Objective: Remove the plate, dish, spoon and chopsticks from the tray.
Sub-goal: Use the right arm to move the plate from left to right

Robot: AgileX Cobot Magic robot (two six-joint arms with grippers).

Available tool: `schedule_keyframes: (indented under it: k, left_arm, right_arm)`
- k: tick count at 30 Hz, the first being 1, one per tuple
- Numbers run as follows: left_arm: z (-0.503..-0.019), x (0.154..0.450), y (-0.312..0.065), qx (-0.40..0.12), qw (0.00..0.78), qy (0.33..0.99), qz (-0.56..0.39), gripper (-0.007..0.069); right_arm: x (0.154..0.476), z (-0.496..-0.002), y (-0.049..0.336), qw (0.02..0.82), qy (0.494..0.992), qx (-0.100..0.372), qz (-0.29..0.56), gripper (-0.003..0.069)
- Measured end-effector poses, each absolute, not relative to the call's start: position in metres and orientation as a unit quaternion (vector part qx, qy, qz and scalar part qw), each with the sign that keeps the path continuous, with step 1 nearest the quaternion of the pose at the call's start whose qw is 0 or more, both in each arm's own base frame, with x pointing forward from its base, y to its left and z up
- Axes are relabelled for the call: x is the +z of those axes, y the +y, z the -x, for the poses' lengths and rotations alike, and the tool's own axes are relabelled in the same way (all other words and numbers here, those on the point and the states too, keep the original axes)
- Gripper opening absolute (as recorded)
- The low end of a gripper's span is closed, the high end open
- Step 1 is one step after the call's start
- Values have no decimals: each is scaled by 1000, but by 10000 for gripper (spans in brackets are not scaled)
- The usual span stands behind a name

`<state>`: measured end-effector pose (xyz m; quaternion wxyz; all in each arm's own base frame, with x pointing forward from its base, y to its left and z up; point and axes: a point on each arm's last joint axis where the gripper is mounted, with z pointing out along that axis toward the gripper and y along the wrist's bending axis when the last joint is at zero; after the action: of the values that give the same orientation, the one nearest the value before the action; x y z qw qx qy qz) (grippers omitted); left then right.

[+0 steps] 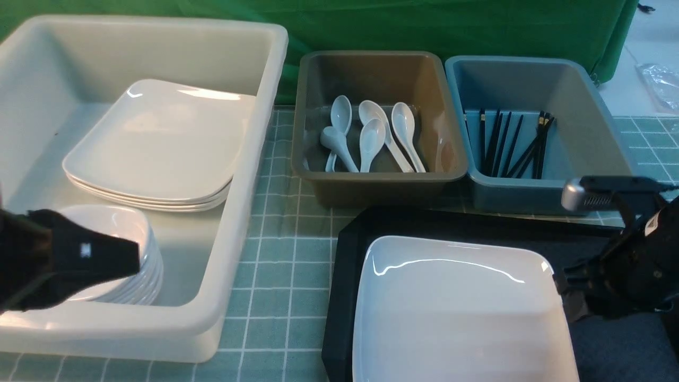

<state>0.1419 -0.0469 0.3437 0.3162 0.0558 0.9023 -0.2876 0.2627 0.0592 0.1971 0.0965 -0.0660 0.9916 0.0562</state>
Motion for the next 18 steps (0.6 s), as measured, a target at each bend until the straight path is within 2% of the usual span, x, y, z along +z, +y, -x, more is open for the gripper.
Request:
schedule_keyframes:
  k: [3, 6, 8, 11, 12, 16, 18]
  left_arm:
    - [-156, 334, -60, -306, 286, 904, -82, 1]
    - [-164, 323, -82, -304, 246, 914, -109, 1]
    - [-165, 312, -97, -285, 217, 926, -121, 1]
    - [-165, 296, -121, -256, 176, 941, -134, 0]
    - [-164, 292, -128, -251, 166, 943, -140, 0]
    - [-165, 281, -148, -251, 145, 945, -150, 0]
    - [-167, 272, -157, -249, 128, 947, -160, 0]
  right_arm:
    - [177, -269, 61, 83, 993, 60, 56, 455]
    - [161, -277, 64, 81, 994, 67, 42, 435]
    - [157, -279, 65, 82, 993, 71, 42, 374]
    - [158, -280, 66, 88, 992, 77, 46, 164]
    - [159, -281, 64, 92, 992, 80, 40, 132]
    - [163, -280, 47, 89, 993, 75, 20, 129]
    - [168, -280, 21, 87, 994, 66, -15, 123]
